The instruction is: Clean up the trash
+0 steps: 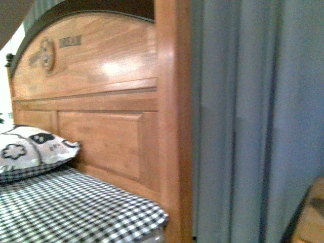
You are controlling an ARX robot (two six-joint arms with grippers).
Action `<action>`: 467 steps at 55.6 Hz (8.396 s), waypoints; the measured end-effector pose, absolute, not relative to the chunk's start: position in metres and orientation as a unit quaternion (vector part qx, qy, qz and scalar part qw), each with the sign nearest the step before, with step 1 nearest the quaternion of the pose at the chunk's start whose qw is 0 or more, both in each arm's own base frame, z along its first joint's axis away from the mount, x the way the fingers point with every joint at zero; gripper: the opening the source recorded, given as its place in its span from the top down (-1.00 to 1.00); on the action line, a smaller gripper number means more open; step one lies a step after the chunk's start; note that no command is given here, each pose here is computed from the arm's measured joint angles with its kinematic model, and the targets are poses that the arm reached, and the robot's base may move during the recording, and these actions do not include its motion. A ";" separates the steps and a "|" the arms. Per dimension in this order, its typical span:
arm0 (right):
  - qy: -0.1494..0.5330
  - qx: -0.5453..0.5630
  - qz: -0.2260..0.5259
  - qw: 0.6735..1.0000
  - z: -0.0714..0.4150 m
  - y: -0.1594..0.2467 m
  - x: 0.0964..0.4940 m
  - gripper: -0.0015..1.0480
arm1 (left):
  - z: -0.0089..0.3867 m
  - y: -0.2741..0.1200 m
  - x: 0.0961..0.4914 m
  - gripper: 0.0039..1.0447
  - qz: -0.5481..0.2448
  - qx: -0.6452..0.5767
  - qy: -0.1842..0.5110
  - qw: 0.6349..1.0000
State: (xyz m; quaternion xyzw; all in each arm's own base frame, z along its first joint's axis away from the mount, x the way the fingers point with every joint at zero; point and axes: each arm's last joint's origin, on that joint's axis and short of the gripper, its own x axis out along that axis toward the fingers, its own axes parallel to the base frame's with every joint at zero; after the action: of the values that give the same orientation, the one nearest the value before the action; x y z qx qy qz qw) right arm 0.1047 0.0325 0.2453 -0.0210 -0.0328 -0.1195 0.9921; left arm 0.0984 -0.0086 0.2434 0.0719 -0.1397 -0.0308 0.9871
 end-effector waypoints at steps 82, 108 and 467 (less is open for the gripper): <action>-0.033 -0.021 -0.120 0.992 0.245 0.033 0.105 0.60 | 0.229 0.014 0.139 0.46 -0.082 0.140 0.076 0.984; -0.033 -0.021 -0.119 0.992 0.245 0.033 0.105 0.60 | 0.191 0.038 0.219 0.46 -0.217 0.321 0.155 0.909; -0.002 0.209 0.126 0.970 0.340 0.020 0.117 0.60 | 0.285 -0.008 0.134 0.46 -0.063 0.145 -0.046 0.986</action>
State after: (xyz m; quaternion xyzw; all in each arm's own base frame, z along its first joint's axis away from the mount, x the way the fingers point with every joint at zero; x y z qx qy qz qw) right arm 0.1168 0.0200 0.3405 0.2094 -0.0024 0.1260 0.9697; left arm 0.1338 -0.0075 0.2849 0.1448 -0.0455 -0.0632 0.9864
